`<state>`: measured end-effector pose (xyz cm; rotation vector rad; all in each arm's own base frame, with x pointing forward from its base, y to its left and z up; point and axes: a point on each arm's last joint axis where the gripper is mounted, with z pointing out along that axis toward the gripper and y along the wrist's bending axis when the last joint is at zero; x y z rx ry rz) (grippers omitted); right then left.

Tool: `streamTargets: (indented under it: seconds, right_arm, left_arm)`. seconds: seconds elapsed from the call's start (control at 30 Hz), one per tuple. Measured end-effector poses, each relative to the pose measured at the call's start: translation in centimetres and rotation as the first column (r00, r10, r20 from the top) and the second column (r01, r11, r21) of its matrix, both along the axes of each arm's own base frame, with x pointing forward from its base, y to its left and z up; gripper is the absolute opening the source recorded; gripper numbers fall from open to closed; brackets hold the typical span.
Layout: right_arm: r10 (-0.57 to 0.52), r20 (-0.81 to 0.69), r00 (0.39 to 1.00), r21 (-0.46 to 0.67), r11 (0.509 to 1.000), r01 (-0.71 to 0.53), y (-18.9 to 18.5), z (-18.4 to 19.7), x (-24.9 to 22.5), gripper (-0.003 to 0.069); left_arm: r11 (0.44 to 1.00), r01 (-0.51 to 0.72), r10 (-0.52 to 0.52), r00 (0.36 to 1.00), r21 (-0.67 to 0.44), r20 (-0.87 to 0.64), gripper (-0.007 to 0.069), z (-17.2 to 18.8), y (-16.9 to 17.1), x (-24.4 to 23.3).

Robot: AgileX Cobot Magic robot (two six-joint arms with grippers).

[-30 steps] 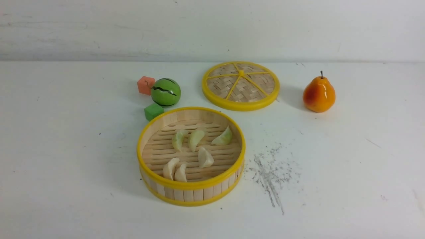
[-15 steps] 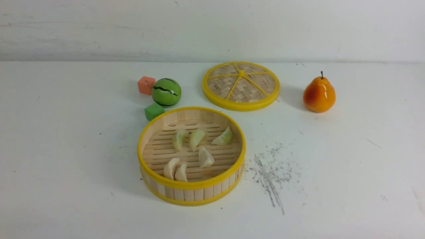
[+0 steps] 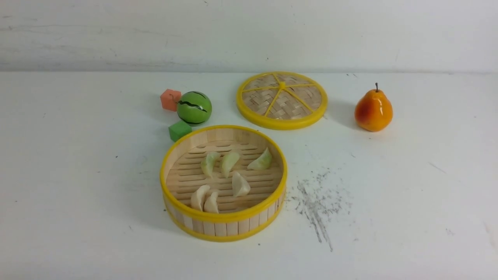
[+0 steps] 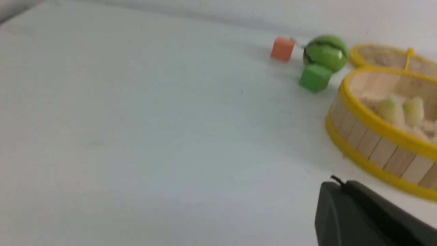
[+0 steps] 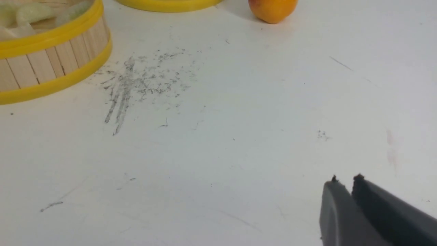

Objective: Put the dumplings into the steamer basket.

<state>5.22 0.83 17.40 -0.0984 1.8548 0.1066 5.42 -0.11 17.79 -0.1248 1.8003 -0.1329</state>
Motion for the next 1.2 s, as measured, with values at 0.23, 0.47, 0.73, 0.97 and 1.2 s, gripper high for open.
streamTargets:
  seconds: [0.23,0.47,0.73,0.97,1.2]
  right_arm:
    - [0.000,0.000,1.000,0.000,1.000,0.000,0.00,0.00,0.00,0.0078]
    - [0.000,-0.001,1.000,0.000,1.000,0.000,0.00,-0.01,0.00,0.0088]
    - [0.000,-0.001,1.000,0.000,1.000,0.000,0.00,-0.01,0.00,0.0095]
    - [0.000,-0.001,1.000,0.000,1.000,0.000,0.00,-0.01,0.00,0.0100]
    - [0.000,-0.004,1.000,0.000,1.000,0.000,0.00,-0.01,-0.01,0.0113]
  left_arm:
    - [0.997,0.036,-0.028,0.994,0.074,-0.104,-0.0014,-1.03,-0.09,-0.25]
    - [0.995,0.041,-0.032,0.994,0.087,-0.103,-0.0014,-1.03,-0.10,-0.25]
    - [0.996,0.042,-0.034,0.994,0.079,-0.104,-0.0014,-1.03,-0.12,-0.25]
    - [0.996,0.042,-0.034,0.994,0.078,-0.105,-0.0014,-1.04,-0.13,-0.25]
    - [0.996,0.043,-0.034,0.994,0.078,-0.105,-0.0014,-1.04,-0.13,-0.25]
